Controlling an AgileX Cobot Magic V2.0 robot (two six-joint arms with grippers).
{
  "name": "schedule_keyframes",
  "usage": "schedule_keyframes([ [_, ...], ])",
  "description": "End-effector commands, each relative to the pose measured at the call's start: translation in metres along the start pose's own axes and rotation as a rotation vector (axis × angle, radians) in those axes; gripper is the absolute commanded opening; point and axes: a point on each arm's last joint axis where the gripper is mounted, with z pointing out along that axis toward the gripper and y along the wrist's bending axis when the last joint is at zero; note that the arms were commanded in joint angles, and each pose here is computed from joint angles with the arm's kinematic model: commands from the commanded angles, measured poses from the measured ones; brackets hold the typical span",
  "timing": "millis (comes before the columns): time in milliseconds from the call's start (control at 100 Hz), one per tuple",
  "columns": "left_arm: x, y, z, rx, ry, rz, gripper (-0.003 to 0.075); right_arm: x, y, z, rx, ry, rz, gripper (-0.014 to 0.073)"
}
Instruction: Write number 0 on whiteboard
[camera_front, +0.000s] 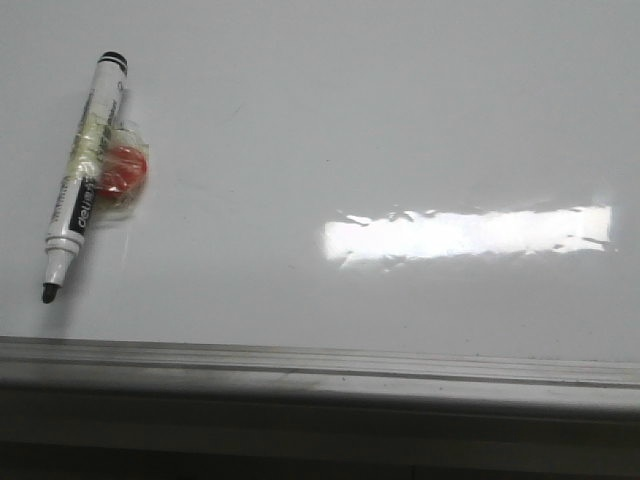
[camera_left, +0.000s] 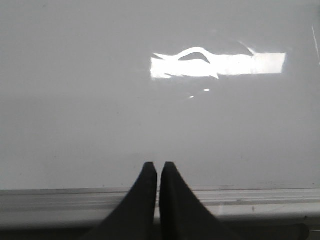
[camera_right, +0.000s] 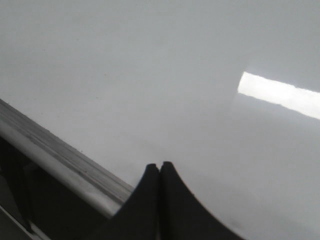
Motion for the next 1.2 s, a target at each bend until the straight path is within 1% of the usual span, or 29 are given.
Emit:
schedule_keyframes([
  [0,0.007,0.001,0.002,0.005,-0.024,-0.018,-0.0020,0.001,0.000,0.000,0.010,-0.023,-0.007,-0.0069],
  [90,0.006,0.001,0.002,0.004,-0.026,-0.016,-0.0020,0.001,0.000,0.000,0.011,-0.026,-0.007,-0.0068],
  [160,0.005,0.001,0.002,-0.001,-0.039,0.003,-0.0020,-0.003,-0.001,0.000,0.014,-0.066,-0.007,-0.0069],
  [220,0.003,0.001,0.001,0.001,-0.067,0.000,-0.0020,-0.009,-0.001,-0.001,0.021,-0.140,-0.007,-0.0069],
  [250,0.001,0.000,0.001,0.010,-0.088,-0.027,-0.0020,-0.013,-0.001,-0.002,0.023,-0.186,-0.001,-0.0069],
  [300,-0.004,-0.003,0.001,0.051,-0.132,-0.178,-0.0020,-0.021,-0.002,-0.003,0.026,-0.273,0.031,-0.0069],
  [320,-0.005,-0.004,0.000,0.072,-0.148,-0.262,-0.0020,-0.024,-0.002,-0.004,0.025,-0.310,0.056,-0.0069],
  [350,-0.008,-0.006,0.000,0.109,-0.162,-0.412,-0.0020,-0.028,-0.003,-0.006,0.022,-0.359,0.122,-0.0068],
  [400,-0.011,-0.006,-0.001,0.133,-0.195,-0.533,-0.0020,-0.035,-0.006,-0.009,0.023,-0.439,0.224,-0.0069],
  [450,-0.015,-0.005,-0.002,0.143,-0.233,-0.619,-0.0020,-0.040,-0.009,-0.011,0.030,-0.507,0.317,-0.0068],
  [550,-0.018,-0.003,-0.003,0.161,-0.268,-0.774,-0.0020,-0.043,-0.014,-0.014,0.041,-0.570,0.463,-0.0068],
  [570,-0.019,-0.003,-0.003,0.165,-0.271,-0.805,-0.0020,-0.044,-0.016,-0.015,0.044,-0.583,0.509,-0.0068],
  [580,-0.019,-0.003,-0.003,0.165,-0.271,-0.805,-0.0020,-0.044,-0.016,-0.015,0.045,-0.586,0.509,-0.0068],
  [600,-0.019,-0.003,-0.003,0.166,-0.277,-0.824,-0.0020,-0.045,-0.017,-0.016,0.046,-0.597,0.557,-0.0069],
  [630,-0.020,-0.002,-0.003,0.166,-0.284,-0.842,-0.0020,-0.045,-0.019,-0.016,0.046,-0.603,0.597,-0.0068],
  [660,-0.021,-0.001,-0.003,0.162,-0.299,-0.858,-0.0020,-0.046,-0.019,-0.017,0.047,-0.609,0.621,-0.0069],
  [750,-0.024,0.003,-0.004,0.143,-0.351,-0.875,-0.0020,-0.050,-0.019,-0.018,0.036,-0.605,0.627,-0.0068],
  [820,-0.026,0.005,-0.005,0.127,-0.389,-0.879,-0.0020,-0.052,-0.017,-0.018,0.015,-0.577,0.625,-0.0068],
  [920,-0.027,0.005,-0.006,0.131,-0.388,-0.897,-0.0020,-0.055,-0.014,-0.019,-0.022,-0.521,0.621,-0.0068],
  [1020,-0.029,0.005,-0.007,0.133,-0.397,-0.882,-0.0020,-0.061,-0.009,-0.022,-0.073,-0.447,0.592,-0.0057],
  [1070,-0.033,0.001,-0.008,0.153,-0.376,-0.831,-0.0020,-0.066,-0.006,-0.025,-0.095,-0.402,0.522,-0.0040],
  [1140,-0.042,-0.007,-0.012,0.182,-0.315,-0.697,-0.0020,-0.074,-0.003,-0.030,-0.111,-0.329,0.399,-0.0039],
  [1160,-0.046,-0.010,-0.013,0.187,-0.281,-0.635,-0.0020,-0.076,-0.003,-0.031,-0.115,-0.305,0.375,-0.0039],
  [1190,-0.050,-0.012,-0.014,0.190,-0.254,-0.589,-0.0020,-0.080,-0.003,-0.033,-0.110,-0.275,0.324,-0.0039],
])
